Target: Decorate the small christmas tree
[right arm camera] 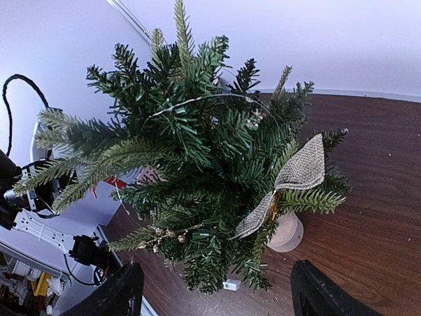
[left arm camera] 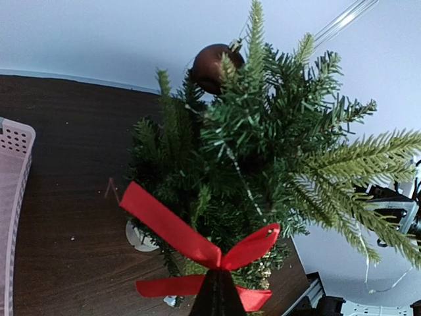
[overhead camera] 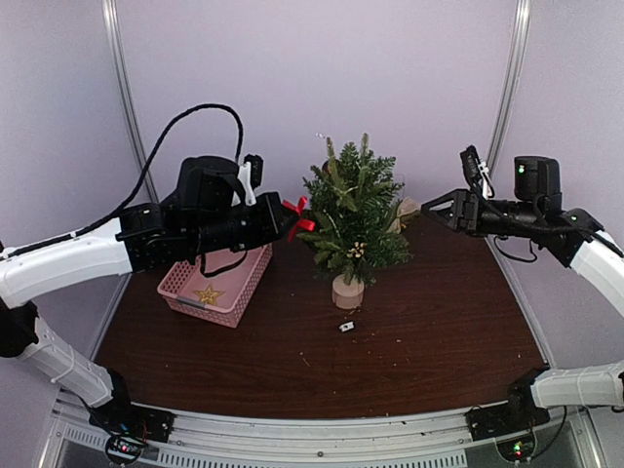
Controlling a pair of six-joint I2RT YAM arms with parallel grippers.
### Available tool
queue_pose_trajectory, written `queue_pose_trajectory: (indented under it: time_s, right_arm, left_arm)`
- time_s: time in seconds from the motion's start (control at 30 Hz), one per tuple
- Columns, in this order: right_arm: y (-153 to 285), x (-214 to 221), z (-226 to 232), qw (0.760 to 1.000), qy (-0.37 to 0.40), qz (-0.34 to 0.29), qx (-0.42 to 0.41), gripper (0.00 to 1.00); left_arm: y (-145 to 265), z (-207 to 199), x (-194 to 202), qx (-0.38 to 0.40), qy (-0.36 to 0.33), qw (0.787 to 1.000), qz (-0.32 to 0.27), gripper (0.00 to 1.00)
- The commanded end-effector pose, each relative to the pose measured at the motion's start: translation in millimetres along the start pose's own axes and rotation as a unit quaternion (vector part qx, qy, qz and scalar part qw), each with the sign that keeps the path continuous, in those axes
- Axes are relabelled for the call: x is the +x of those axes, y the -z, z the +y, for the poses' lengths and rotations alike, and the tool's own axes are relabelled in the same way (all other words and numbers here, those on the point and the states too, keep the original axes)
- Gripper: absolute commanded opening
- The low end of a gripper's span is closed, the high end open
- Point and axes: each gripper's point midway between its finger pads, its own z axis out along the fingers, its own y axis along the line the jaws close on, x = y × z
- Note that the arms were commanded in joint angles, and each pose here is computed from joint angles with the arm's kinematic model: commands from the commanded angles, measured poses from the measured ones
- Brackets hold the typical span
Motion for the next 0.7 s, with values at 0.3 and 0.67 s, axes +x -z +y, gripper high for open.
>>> queue_pose_trajectory:
  time_s: [0.3, 0.67]
  right_arm:
    - [3, 0, -2, 1.000, 0.009, -0.010, 0.006, 0.81]
    - [0, 0, -3, 1.000, 0.007, -0.007, 0.004, 0.81]
  left_arm:
    - [33, -79, -39, 0.104, 0.039, 0.991, -0.072, 0.00]
    - [2, -71, -13, 0.098, 0.081, 0.991, -0.048, 0.00]
